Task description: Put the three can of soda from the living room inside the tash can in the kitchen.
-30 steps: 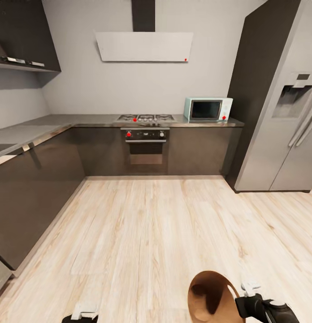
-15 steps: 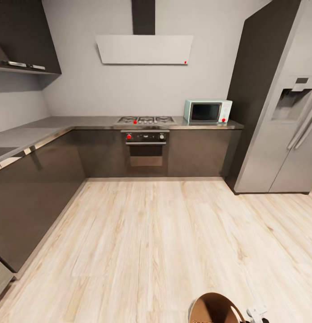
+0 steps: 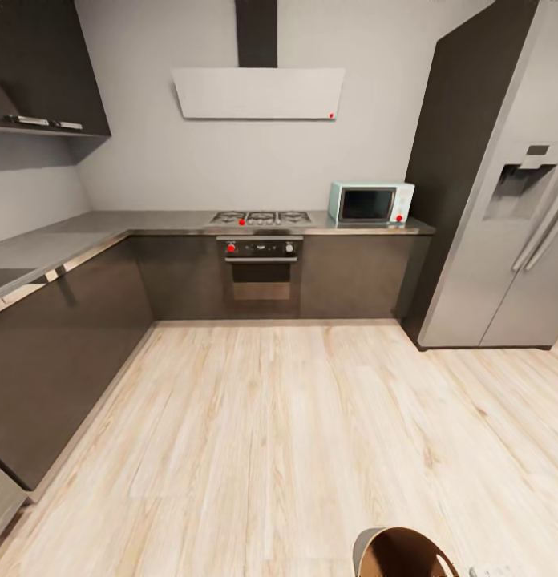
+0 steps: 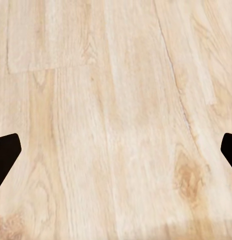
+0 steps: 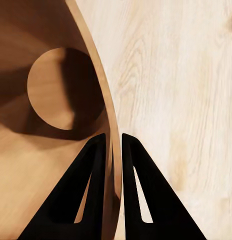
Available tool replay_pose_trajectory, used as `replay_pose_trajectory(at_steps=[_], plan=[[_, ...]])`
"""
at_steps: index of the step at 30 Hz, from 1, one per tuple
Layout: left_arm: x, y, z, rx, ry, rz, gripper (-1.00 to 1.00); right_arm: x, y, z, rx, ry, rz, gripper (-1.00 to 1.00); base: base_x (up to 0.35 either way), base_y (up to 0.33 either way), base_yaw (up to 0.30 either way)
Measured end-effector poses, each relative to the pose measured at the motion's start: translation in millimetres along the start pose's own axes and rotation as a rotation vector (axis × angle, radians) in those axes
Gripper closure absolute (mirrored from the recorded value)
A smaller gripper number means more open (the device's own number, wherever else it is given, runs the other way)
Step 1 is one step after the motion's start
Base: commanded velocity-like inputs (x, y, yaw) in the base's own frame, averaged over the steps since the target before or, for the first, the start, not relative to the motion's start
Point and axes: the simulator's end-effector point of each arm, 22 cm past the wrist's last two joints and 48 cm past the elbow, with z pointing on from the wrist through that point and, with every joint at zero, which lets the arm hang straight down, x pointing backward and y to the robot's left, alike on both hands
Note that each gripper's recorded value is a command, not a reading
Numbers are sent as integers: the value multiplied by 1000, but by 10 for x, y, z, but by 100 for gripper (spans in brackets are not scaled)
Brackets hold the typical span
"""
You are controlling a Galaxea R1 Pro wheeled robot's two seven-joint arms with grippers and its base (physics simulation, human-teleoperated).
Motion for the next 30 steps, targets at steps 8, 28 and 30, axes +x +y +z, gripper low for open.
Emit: replay_pose_trajectory(at_steps=[8,28,30], plan=[[-56,-6,-144,2,-10,3,-100,257,148,-106,-33,-59,-20,100,0,0,0],[-259,-23,-431,7,-25,7,-100,293,196,-410,-31,-70,-5,100,0,0,0],[-309,-39,-444,10,-30,7,-100,225,187,-436,-29,-84,-12,100,0,0,0]])
